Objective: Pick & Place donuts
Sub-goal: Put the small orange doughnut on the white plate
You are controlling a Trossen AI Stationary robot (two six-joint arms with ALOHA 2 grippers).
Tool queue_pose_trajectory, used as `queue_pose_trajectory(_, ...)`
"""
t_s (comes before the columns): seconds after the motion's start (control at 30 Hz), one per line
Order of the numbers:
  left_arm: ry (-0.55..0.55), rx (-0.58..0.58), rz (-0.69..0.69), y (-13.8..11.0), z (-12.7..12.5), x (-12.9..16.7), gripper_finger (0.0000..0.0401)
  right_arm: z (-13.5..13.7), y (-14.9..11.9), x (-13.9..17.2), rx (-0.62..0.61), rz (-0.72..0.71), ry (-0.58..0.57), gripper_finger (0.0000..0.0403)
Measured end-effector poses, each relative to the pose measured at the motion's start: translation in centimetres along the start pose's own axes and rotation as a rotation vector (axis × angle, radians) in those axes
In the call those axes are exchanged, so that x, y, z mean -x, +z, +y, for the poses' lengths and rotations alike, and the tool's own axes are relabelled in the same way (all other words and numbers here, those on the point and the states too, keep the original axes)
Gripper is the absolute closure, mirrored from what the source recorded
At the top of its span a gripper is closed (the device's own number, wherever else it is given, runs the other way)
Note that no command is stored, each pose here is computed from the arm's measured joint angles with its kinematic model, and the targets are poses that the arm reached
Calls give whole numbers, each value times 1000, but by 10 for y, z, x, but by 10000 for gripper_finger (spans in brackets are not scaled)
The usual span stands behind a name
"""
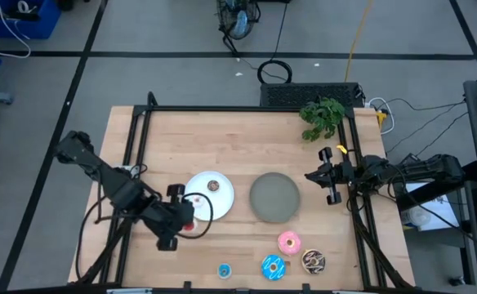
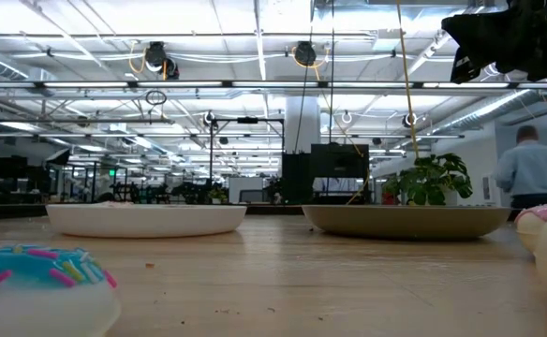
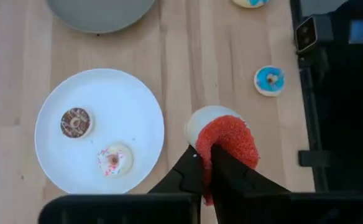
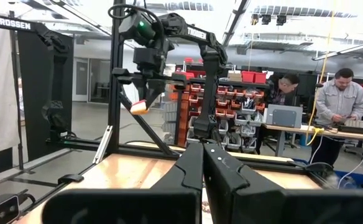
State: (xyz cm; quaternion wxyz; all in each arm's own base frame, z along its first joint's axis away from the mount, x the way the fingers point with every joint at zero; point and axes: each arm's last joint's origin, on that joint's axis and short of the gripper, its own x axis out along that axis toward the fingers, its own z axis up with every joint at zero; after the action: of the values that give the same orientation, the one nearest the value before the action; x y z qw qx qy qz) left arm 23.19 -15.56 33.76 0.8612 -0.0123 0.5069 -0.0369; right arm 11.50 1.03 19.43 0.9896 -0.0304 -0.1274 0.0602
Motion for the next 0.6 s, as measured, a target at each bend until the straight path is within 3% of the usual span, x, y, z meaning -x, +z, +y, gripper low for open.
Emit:
queue_pose_trajectory(0.17, 8, 39, 70, 12, 11, -24, 392, 0, 0, 0, 0, 0, 0, 403)
queue_pose_trajectory(0.33, 39, -29, 156, 24, 26, -59, 374, 0, 0, 0, 2, -1, 0, 403)
queue_pose_trajectory(0.6, 84, -129, 308, 38, 66, -123, 390, 0, 1, 0, 4, -7, 0, 403)
